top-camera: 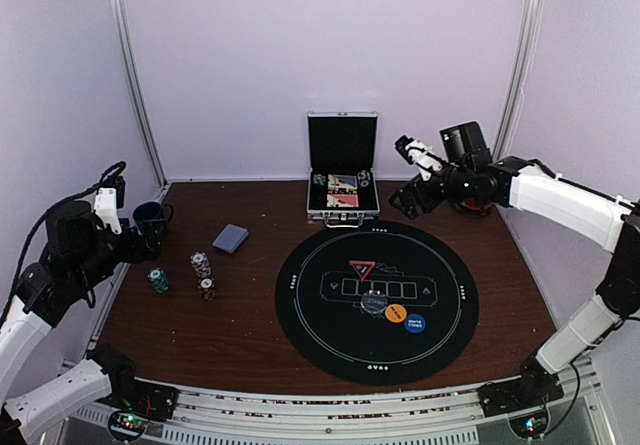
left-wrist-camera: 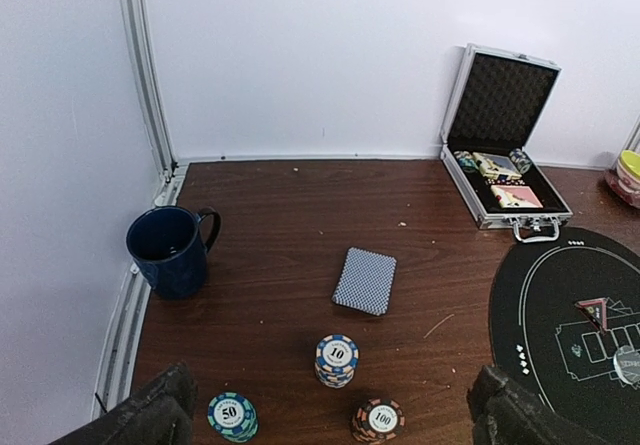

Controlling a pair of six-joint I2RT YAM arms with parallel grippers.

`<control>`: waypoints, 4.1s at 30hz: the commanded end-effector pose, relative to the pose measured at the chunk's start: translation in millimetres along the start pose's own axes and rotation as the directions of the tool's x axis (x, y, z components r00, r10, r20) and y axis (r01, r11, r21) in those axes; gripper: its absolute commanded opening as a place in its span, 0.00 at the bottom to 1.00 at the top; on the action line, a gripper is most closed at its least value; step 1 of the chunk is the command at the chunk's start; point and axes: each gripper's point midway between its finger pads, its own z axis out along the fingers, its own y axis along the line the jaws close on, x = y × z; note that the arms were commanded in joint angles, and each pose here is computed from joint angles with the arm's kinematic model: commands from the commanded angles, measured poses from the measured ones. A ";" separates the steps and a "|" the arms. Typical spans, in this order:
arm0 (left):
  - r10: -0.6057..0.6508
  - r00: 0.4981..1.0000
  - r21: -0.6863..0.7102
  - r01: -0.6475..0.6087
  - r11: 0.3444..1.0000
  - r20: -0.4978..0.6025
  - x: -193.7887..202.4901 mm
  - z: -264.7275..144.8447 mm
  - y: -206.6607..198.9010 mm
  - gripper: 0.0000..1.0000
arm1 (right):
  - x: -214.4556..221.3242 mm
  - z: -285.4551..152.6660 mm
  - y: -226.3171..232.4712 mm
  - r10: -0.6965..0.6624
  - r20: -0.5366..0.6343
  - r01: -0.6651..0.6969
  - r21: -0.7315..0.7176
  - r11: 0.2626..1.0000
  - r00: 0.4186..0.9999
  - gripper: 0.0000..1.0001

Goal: Distribute texas hold em gaming equipment
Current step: Pick up the dealer button from the poker table mat, then place the dealer button in the dealer area.

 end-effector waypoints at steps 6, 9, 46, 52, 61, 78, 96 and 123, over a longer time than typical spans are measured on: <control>-0.013 0.994 0.050 0.008 0.999 0.111 -17.9 -11.5 -4.0 0.98 | 49.0 37.4 97.0 -0.235 -0.152 0.203 -0.203 0.958 0.960 1.00; -0.013 0.991 0.064 0.005 0.998 0.130 -21.3 -15.7 -5.4 0.98 | 61.6 42.0 104.9 -0.259 -0.184 0.212 -0.242 0.947 0.948 1.00; -0.025 0.983 0.055 0.015 0.998 0.183 -21.6 -28.1 3.0 0.98 | 170.4 53.3 152.7 -0.473 -0.368 0.313 -0.415 0.854 0.801 1.00; -0.025 0.984 0.053 0.016 0.998 0.178 -20.8 -26.9 3.4 0.98 | 176.1 60.7 150.1 -0.459 -0.390 0.304 -0.397 0.866 0.798 1.00; -0.028 0.982 0.044 0.020 0.999 0.185 -21.6 -28.2 6.1 0.98 | 179.7 65.7 156.9 -0.441 -0.410 0.248 -0.443 0.862 0.799 0.98; -0.031 0.982 0.037 0.024 0.999 0.189 -22.4 -28.5 8.2 0.98 | 191.8 66.7 160.9 -0.458 -0.426 0.220 -0.499 0.838 0.780 0.82; -0.032 0.980 0.029 0.027 0.999 0.198 -23.7 -30.3 10.7 0.98 | 190.2 59.6 165.7 -0.500 -0.391 0.253 -0.532 0.808 0.773 0.59; -0.033 0.979 0.026 0.029 0.999 0.202 -24.2 -31.6 11.6 0.98 | 216.6 -29.9 231.0 -0.743 -0.167 0.421 -0.734 0.532 0.648 0.56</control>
